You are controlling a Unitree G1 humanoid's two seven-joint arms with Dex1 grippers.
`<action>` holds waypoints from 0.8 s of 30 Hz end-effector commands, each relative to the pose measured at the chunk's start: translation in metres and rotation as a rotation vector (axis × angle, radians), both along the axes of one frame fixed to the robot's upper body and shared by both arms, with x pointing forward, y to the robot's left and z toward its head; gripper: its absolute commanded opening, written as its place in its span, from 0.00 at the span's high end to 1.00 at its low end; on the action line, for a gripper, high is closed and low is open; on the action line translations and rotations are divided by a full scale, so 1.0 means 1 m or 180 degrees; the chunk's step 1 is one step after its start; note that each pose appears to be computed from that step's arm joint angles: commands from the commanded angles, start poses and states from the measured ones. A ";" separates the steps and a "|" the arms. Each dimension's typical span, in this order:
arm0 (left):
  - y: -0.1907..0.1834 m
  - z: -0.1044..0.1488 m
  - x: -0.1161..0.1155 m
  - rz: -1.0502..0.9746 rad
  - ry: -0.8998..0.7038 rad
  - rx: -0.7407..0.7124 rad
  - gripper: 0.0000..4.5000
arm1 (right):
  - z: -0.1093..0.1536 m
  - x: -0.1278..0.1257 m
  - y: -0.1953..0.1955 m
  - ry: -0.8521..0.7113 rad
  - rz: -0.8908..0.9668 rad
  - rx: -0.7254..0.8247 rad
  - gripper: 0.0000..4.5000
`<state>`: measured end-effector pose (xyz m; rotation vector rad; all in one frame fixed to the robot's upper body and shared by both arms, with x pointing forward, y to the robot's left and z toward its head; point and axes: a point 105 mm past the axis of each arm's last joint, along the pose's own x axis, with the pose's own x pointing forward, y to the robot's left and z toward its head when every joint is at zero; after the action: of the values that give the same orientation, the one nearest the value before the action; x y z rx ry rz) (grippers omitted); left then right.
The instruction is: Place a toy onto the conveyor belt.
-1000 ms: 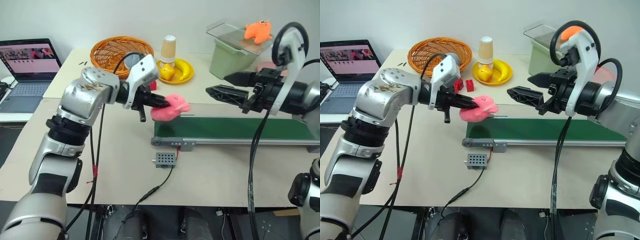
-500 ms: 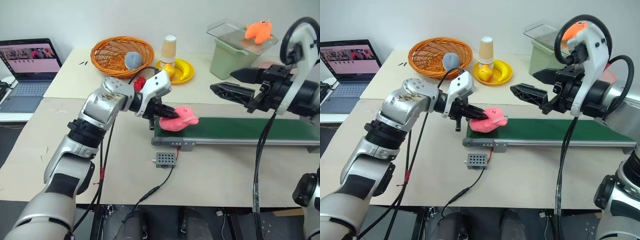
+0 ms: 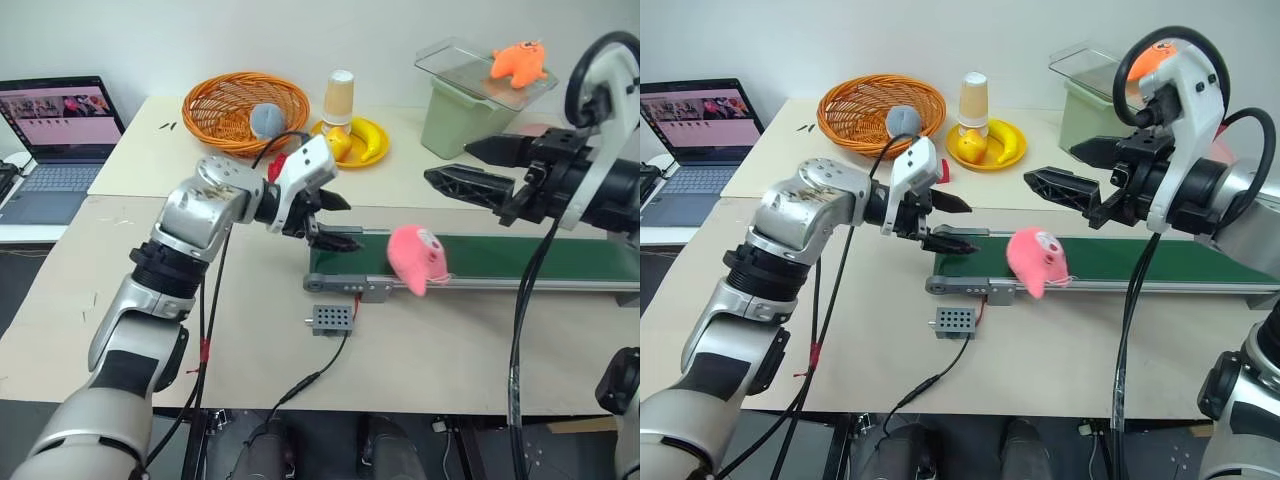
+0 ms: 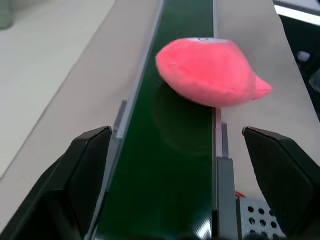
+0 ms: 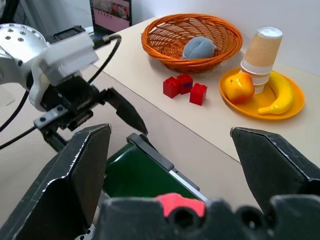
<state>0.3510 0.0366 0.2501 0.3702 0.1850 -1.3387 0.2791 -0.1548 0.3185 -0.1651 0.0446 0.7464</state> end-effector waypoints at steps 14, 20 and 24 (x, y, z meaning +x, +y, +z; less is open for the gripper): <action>0.053 0.063 -0.020 0.0186 -0.0834 -0.0403 0.00 | -0.001 -0.023 -0.011 -0.0070 0.0226 -0.0498 0.00; 0.069 0.045 -0.030 0.0359 -0.0799 -0.0367 0.00 | -0.025 -0.025 -0.020 -0.0060 0.0353 -0.0935 0.00; 0.076 0.039 -0.032 0.0544 -0.0814 -0.0367 0.00 | -0.035 -0.019 -0.027 -0.0047 0.0330 -0.1057 0.00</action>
<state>0.3247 0.1100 0.2767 0.4010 -0.0199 -1.1444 0.2592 -0.1779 0.2747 -0.4275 0.1932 0.8616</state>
